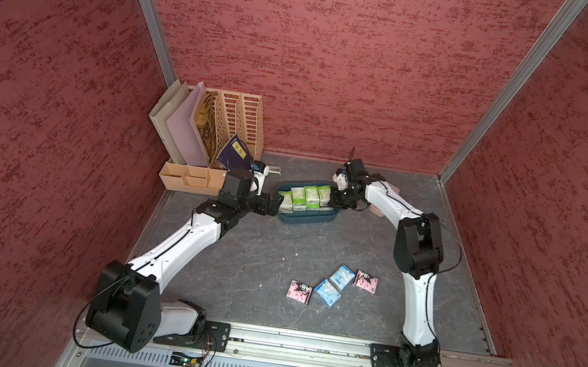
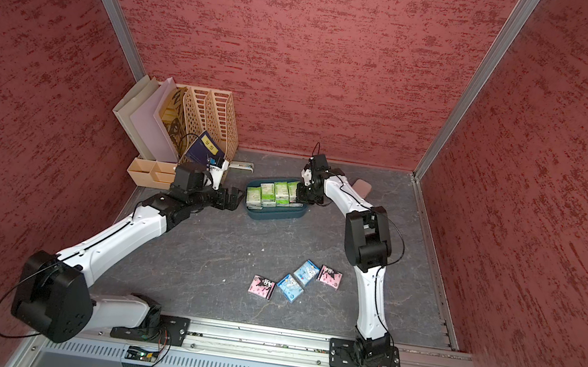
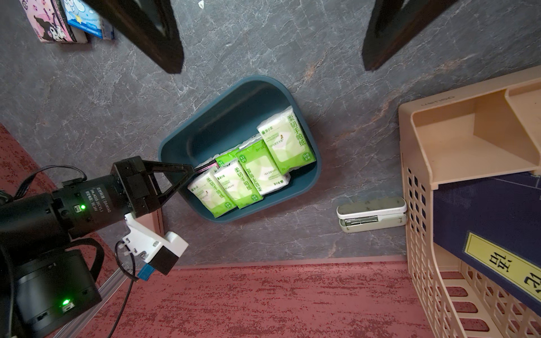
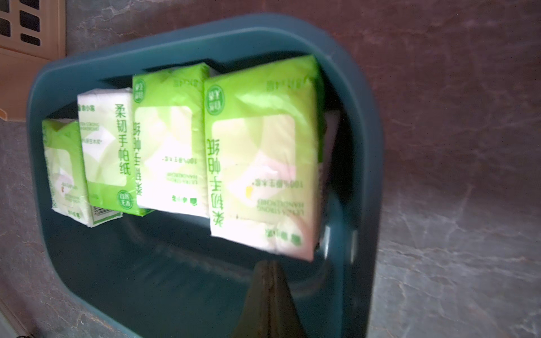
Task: Put the pocket tissues into the storage box
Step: Place the pocket tissues in the storage box.
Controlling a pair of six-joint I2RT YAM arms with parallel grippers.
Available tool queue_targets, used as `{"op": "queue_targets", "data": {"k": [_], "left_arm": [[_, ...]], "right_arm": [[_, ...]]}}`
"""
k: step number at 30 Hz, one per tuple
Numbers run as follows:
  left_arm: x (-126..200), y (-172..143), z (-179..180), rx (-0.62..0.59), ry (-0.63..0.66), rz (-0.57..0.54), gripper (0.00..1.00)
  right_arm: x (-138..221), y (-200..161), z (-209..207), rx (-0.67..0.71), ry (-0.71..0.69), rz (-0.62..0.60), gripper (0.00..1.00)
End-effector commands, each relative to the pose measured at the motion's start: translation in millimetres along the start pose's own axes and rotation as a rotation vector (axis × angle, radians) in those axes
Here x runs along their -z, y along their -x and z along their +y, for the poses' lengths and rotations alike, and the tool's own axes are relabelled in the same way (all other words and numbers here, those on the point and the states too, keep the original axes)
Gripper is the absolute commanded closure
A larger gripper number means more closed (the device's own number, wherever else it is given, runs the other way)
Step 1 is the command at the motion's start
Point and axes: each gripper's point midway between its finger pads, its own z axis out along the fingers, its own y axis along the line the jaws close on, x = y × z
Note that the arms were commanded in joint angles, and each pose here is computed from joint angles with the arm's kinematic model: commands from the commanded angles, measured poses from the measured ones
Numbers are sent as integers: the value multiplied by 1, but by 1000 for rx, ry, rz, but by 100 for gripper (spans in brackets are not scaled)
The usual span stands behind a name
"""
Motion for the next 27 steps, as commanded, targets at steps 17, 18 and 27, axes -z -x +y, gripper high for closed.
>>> {"op": "queue_targets", "data": {"k": [17,18,27], "left_arm": [[1,8,6,27,2,-24,0],[0,8,6,32,0,-24,0],[-3,5,16,103,14,-13,0]], "right_arm": [[29,20,23,36,54,-82,76],[35,21,24,36,53,-93,74],[66,51,-10,-20,-61,-180,60]]}}
